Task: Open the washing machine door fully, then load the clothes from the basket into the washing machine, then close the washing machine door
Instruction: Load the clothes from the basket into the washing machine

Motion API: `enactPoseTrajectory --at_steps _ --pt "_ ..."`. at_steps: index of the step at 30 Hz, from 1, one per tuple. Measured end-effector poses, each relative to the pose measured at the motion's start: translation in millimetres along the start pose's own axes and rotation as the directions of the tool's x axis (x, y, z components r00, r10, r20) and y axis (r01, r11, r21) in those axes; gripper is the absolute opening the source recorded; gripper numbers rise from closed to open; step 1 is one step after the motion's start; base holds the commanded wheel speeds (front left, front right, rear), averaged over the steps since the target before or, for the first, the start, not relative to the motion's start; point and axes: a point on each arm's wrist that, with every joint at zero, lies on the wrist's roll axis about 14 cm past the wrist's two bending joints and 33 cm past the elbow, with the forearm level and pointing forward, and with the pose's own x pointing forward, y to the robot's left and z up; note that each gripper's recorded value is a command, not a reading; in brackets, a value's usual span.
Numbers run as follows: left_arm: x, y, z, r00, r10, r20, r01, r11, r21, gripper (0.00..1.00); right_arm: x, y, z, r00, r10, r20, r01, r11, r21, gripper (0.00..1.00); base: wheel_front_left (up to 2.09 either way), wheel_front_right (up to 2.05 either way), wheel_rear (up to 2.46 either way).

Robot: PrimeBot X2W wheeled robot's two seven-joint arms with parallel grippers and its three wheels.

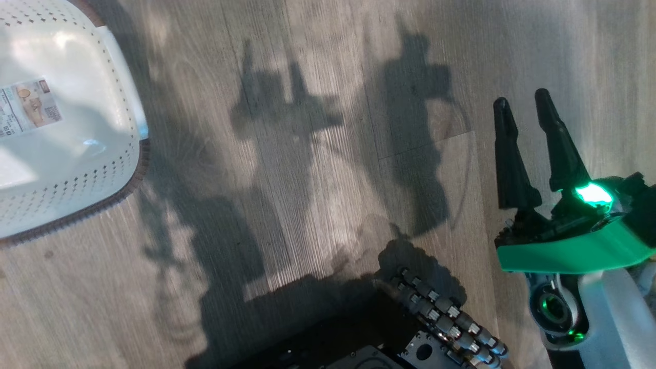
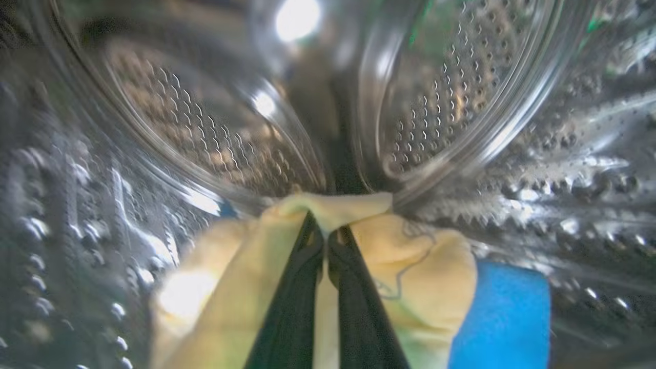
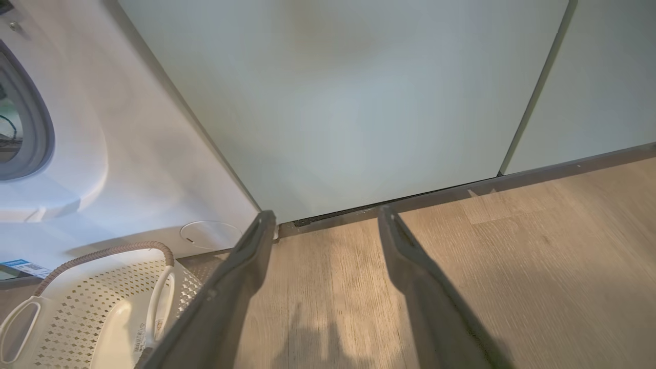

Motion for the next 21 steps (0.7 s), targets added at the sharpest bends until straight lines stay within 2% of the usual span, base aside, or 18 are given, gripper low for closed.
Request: enactPoseTrajectory --at_steps 6,7,8,16,21 --pt "-1.0 -10.2 -17.2 0.997 -0.036 -0.066 0.032 0.998 -0.052 0.02 2.0 2.0 -2.3 1.000 0.007 -0.003 -0.007 1.000 0.005 1.00 0.00 0.00 0.00" --pt "-1.5 -11.5 -18.4 0.996 -0.044 -0.073 0.040 0.998 -0.055 0.31 2.5 2.6 -2.2 1.000 0.009 -0.001 -0.009 1.000 0.006 1.00 0.00 0.00 0.00" --pt "-1.9 -12.2 -17.8 0.996 -0.047 -0.075 0.043 0.998 -0.054 1.00 3.0 3.4 -2.0 1.000 0.012 0.000 -0.012 1.000 0.006 1.00 0.00 0.00 0.00" --pt "-6.4 -20.2 -6.6 0.994 -0.079 -0.076 0.072 0.994 -0.082 1.00 8.6 9.8 -1.3 0.999 0.038 0.012 -0.038 0.999 -0.002 1.00 0.00 0.00 0.00" --pt "-13.6 -8.7 14.3 0.999 -0.046 -0.017 0.045 0.997 -0.070 1.00 12.4 16.6 1.8 0.998 0.063 0.028 -0.063 0.998 -0.015 1.00 0.00 0.00 0.00"
